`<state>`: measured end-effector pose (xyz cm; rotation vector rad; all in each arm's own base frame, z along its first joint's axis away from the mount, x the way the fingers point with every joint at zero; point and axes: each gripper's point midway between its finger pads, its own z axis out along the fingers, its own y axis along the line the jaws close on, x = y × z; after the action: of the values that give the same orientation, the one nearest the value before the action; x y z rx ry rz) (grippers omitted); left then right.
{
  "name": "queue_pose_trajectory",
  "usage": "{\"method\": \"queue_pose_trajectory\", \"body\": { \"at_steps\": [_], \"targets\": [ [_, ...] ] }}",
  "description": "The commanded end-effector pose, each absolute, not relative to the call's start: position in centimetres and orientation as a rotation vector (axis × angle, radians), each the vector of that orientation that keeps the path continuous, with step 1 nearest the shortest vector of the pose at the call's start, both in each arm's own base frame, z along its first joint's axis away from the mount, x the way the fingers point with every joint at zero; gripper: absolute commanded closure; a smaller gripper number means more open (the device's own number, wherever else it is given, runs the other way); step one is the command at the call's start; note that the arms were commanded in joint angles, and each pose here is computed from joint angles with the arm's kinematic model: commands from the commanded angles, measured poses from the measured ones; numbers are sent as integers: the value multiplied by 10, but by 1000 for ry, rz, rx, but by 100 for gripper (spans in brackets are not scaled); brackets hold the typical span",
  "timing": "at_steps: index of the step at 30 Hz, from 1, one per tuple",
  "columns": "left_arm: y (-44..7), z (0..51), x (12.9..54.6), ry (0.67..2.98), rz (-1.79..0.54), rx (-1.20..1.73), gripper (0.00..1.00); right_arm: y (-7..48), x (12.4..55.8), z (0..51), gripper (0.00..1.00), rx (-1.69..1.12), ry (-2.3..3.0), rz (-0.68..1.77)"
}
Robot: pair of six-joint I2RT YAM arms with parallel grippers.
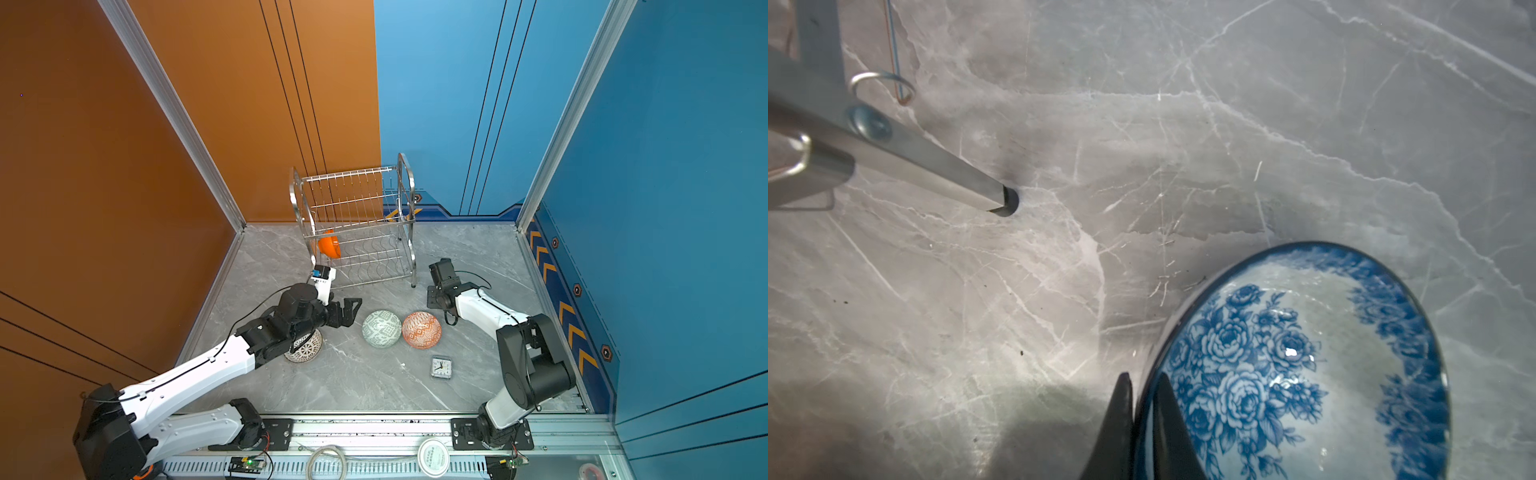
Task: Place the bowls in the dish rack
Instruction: 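Lower the right gripper onto the floral bowl rim while the left gripper shifts, then close the right gripper on the floral bowl rim and lift it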
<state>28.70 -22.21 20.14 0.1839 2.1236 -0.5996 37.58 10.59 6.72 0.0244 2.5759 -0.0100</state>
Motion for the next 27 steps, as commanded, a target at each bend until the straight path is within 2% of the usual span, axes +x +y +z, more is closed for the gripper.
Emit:
{"method": "queue_pose_trajectory", "body": {
  "at_steps": [1,3,7,9,12,15,17,20,27],
  "targets": [
    [-208,195,286,2139,-587,111,2,108,373,54,100,-64,2643,-99],
    [-204,196,285,2136,-589,95,2,110,375,51,100,-77,2653,-103],
    [-198,195,282,2133,-585,72,2,112,376,51,91,-95,2649,-133],
    [-196,193,282,2131,-582,60,2,110,376,51,83,-103,2649,-154],
    [-195,192,282,2132,-586,51,2,108,375,51,79,-113,2651,-171],
    [-196,189,283,2139,-588,53,2,109,374,53,71,-119,2648,-176],
    [-197,190,283,2142,-595,57,2,109,375,57,69,-120,2637,-179],
    [-196,191,282,2138,-597,56,2,111,373,68,60,-129,2617,-182],
    [-189,193,282,2135,-589,48,2,113,363,84,55,-163,2584,-221]
  ]
}}
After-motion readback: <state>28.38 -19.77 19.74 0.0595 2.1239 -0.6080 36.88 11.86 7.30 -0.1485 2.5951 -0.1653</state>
